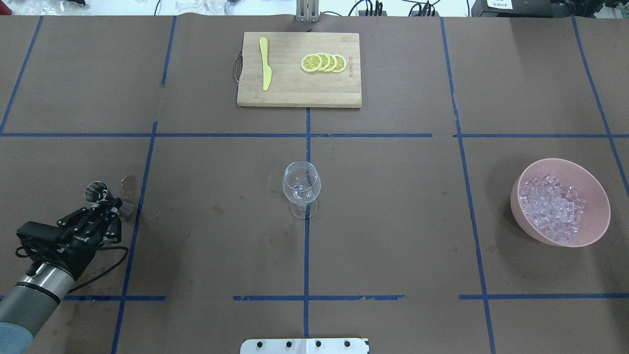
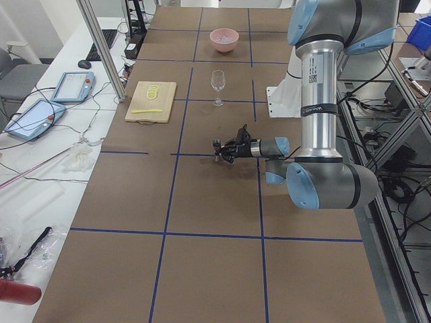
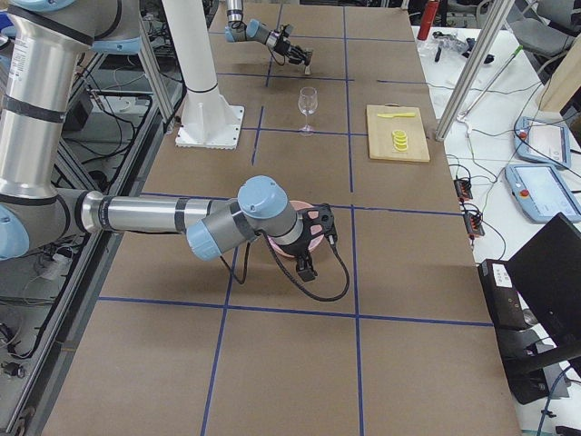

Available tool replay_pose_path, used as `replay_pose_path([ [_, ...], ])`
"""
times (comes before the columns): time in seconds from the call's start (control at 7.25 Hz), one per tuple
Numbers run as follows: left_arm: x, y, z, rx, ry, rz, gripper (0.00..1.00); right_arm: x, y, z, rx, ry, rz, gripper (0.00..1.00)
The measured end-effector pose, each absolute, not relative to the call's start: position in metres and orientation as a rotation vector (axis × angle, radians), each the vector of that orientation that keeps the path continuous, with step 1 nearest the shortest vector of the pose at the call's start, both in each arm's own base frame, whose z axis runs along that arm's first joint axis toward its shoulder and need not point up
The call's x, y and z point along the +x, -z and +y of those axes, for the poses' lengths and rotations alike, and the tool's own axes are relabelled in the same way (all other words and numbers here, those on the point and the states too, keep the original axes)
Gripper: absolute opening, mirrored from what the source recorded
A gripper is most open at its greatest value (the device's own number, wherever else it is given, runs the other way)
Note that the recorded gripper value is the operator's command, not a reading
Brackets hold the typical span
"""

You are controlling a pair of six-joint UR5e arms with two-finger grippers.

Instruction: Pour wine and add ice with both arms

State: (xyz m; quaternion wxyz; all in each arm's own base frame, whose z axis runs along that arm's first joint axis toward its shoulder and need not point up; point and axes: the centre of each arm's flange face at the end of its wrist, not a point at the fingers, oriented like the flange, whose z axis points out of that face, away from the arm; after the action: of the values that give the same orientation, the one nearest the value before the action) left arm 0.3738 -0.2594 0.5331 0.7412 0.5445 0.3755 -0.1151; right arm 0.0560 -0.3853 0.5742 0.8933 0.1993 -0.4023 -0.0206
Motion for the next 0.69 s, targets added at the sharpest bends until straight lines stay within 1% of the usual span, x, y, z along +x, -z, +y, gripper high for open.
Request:
replay_pose_path([
  [0.28,0.363,-0.507,-0.257,1.299,0.126,0.876,0.0,0.056,-0.574,-0.385,0.414,0.043,-0.834,1.0],
  [0.69,0.381,-0.453,-0.28,1.359,0.089,0.977,0.0,0.056,-0.575,-0.386,0.413,0.042,-0.833,1.0],
])
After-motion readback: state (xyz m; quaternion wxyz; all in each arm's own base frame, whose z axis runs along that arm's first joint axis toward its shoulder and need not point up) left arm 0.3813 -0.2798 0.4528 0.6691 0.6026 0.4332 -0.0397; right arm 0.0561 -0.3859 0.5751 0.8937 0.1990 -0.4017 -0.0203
